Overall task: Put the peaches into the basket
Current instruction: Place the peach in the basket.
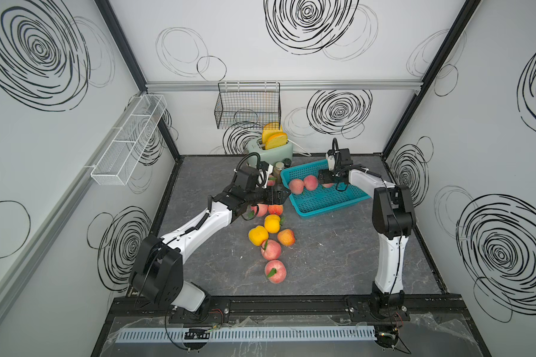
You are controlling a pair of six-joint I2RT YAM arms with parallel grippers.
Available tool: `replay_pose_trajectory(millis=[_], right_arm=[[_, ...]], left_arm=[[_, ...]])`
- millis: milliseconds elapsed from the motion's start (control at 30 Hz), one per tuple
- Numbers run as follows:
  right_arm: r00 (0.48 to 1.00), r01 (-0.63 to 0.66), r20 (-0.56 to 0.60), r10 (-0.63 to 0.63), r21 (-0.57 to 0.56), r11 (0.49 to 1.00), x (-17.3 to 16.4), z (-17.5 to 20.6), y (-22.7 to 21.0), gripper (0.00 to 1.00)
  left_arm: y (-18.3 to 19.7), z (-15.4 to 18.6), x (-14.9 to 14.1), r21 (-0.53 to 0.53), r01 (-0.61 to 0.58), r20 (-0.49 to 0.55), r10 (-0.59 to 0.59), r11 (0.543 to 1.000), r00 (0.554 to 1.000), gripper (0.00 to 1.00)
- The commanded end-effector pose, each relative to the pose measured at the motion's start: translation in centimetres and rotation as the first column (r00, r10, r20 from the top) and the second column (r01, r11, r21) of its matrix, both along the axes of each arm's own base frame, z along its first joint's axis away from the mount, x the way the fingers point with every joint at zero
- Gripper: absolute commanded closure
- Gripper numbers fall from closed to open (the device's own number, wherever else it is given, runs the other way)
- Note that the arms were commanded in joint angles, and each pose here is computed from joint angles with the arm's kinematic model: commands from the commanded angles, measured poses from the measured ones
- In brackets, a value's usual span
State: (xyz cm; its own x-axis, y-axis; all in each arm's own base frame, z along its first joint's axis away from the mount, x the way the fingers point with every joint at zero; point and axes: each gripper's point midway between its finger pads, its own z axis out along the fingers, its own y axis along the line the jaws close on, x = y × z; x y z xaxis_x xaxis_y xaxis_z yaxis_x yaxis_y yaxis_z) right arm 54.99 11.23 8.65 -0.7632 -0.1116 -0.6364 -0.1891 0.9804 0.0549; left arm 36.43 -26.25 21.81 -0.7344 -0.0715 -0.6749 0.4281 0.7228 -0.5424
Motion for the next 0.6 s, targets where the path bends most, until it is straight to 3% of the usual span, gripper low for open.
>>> replay_pose_trajectory(millis=[0,567], right_arm=[[0.998,-0.015,0.061,0.015,0.006,1.000,-0.3,4.2,0.4,0.11],[0.991,-0.074,0.110,0.070,0.035,0.997,-5.1,8.9,2.6,0.03]], left_arm=[[0.9,0.6,-0.4,0.016,-0.016,0.029,0.016,1.000,0.999,0.02],[1.9,-1.1,-3.9,0.140,-0.010,-0.002,0.010,0.990,1.000,0.02]])
